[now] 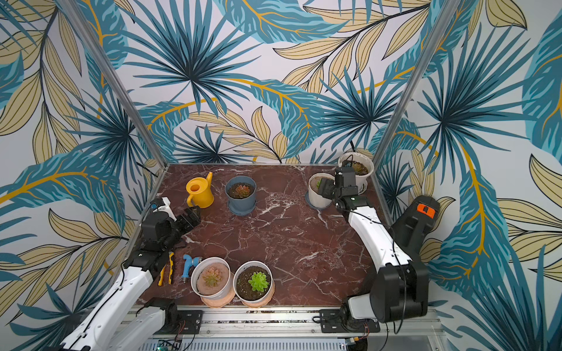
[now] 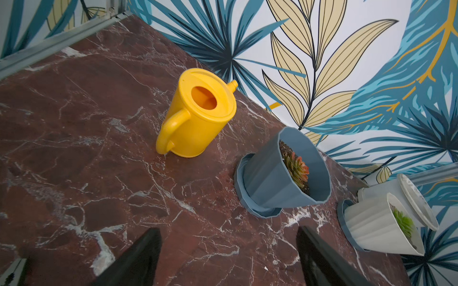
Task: Water the succulent around the soil edge
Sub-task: Move the pot to the center of the board.
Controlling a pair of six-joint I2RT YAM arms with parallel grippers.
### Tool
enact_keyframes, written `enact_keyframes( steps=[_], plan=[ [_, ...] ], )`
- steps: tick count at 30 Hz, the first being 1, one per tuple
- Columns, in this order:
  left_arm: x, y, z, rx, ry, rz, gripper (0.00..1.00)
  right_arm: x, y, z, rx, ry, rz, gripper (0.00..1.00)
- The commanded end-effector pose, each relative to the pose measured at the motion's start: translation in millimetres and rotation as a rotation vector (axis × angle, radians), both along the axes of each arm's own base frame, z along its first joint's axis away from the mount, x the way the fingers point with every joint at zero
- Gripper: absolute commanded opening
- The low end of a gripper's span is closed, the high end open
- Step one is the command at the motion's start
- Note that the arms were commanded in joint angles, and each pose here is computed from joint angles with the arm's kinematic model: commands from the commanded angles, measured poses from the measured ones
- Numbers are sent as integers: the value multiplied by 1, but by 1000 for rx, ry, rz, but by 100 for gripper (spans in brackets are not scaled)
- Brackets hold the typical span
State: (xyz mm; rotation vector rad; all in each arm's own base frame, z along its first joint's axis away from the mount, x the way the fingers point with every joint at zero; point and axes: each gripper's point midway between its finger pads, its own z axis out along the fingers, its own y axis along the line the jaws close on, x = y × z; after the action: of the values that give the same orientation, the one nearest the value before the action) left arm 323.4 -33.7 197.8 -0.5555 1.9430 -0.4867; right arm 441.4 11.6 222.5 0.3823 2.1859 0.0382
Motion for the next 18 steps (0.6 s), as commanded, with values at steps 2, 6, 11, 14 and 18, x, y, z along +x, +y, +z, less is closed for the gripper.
enact_keyframes(
  steps=[2,6,11,14,18],
  plan=[
    [14,-21,19,19,-20,-86,88,17,-23,-14,-96,87,-101,85],
    [25,-39,19,67,-3,-118,87,29,-38,-28,-107,125,-133,79],
    [30,-57,14,125,8,-164,87,38,-48,-45,-98,178,-120,68],
    [27,-60,10,159,10,-168,87,41,-50,-55,-91,205,-107,62],
    [21,-65,6,174,0,-194,87,46,-45,-66,-63,231,-62,49]
  ],
)
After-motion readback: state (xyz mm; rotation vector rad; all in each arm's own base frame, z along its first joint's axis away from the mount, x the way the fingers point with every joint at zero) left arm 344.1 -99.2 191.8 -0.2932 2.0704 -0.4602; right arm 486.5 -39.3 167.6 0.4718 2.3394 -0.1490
